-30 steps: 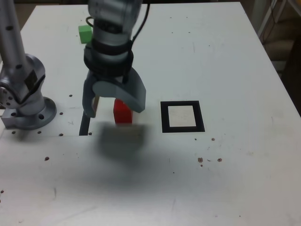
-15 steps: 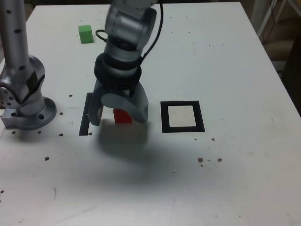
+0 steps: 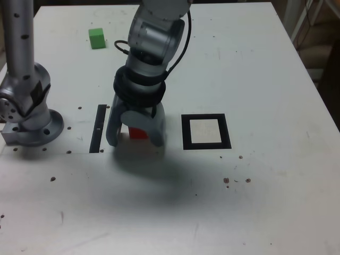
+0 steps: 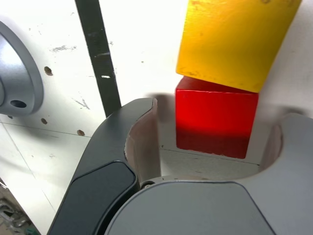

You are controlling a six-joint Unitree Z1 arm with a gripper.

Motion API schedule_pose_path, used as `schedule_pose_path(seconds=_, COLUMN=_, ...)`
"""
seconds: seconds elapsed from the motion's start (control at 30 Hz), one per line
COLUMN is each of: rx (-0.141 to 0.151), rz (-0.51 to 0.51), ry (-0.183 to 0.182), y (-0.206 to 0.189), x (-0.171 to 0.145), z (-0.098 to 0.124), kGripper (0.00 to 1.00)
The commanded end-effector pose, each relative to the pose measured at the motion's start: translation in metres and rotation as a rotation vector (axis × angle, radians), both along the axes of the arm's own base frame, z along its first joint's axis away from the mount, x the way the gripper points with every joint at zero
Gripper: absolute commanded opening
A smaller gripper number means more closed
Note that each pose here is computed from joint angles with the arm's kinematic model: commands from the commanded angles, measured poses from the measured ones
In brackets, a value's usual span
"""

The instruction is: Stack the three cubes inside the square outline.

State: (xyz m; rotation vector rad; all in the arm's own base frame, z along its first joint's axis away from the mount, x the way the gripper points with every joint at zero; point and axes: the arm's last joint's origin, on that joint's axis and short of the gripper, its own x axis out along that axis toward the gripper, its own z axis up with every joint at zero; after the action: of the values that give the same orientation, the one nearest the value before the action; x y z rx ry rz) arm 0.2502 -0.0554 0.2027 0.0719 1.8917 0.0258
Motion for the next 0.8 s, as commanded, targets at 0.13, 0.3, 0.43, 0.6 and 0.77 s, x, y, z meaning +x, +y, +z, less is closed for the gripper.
schedule_pose_path(seconds=0.13, rx=0.009, rz=-0.004, ry=-0.013, y=0.0001, x=0.0047, z=-0.0005, kGripper=0.32)
schedule_pose_path(seconds=0.3, rx=0.011, rz=-0.005, ry=-0.015, y=0.0002, x=0.0049, z=-0.0005, kGripper=0.29)
schedule_pose_path(seconds=0.43, rx=0.011, rz=-0.004, ry=-0.014, y=0.0002, x=0.0048, z=-0.0005, kGripper=0.29)
schedule_pose_path(seconds=0.6, rx=0.01, rz=-0.004, ry=-0.015, y=0.0002, x=0.0046, z=-0.0001, kGripper=0.29)
schedule_pose_path(seconds=0.77, rx=0.006, rz=-0.01, ry=-0.02, y=-0.0011, x=0.0055, z=0.0036, kGripper=0.29)
